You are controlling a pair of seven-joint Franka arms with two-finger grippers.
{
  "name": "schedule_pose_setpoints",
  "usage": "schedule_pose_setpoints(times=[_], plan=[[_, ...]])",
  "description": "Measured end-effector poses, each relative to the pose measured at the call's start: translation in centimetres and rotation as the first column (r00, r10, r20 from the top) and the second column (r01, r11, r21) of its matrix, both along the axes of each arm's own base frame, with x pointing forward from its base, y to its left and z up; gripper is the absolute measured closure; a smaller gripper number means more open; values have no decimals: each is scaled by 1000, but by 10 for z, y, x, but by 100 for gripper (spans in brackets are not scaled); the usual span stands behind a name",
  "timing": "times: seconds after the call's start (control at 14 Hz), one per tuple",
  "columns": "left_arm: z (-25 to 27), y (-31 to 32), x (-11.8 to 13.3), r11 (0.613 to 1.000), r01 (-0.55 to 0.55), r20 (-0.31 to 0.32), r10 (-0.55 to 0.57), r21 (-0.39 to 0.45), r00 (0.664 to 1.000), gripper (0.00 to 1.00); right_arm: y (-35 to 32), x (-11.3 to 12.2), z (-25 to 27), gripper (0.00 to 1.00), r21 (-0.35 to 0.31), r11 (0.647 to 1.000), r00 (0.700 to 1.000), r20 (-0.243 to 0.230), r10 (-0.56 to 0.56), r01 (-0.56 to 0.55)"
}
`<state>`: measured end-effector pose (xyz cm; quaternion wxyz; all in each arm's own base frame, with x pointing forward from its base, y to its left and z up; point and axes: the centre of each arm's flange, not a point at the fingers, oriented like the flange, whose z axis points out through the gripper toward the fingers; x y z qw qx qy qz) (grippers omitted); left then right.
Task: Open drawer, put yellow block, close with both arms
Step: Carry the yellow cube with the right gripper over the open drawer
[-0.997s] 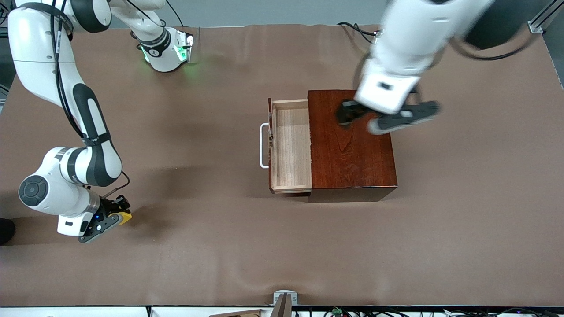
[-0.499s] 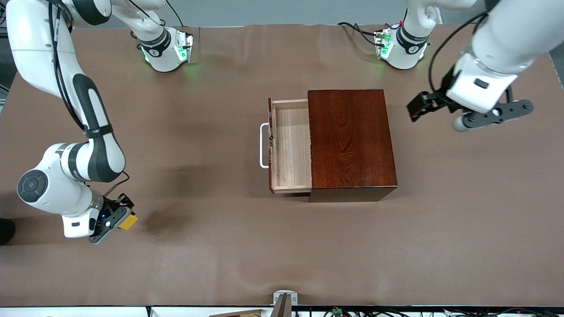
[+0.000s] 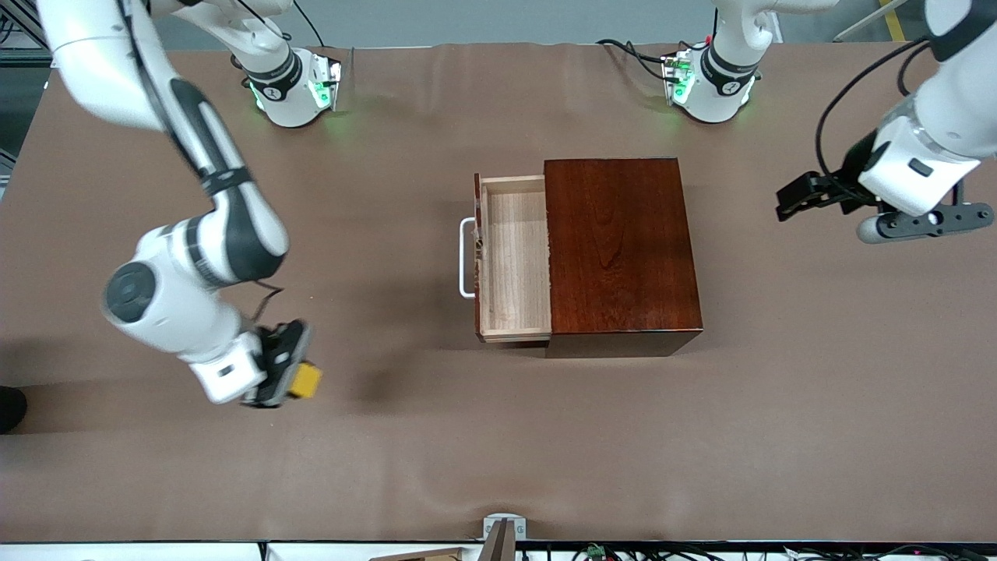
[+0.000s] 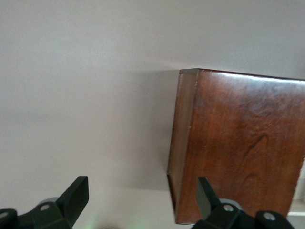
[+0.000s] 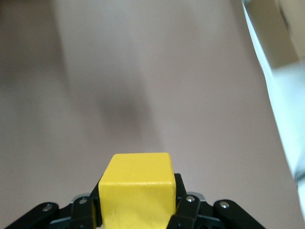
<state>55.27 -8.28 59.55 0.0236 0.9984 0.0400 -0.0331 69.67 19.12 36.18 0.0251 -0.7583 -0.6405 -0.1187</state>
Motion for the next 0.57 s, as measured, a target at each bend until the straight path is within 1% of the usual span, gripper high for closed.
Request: schedule_pose_setpoints(times=[0.07, 0.21, 0.36, 0.57], plan=[[-1, 4, 1, 1000, 21, 1, -21, -2, 1000, 0, 27, -7, 10, 44, 0, 998, 998, -1, 59, -59], [-2, 5, 1, 999, 49, 4, -49, -3, 999, 0, 71, -22, 34, 44, -11, 986, 986, -32, 164, -165], [-1, 5, 1, 998, 55, 6, -55, -2, 998, 0, 106, -37, 51, 44, -20, 971, 969, -60, 238, -240], [0, 3, 1, 998, 61, 10, -61, -3, 998, 0, 162, -65, 61, 44, -38, 943, 942, -74, 328, -331]])
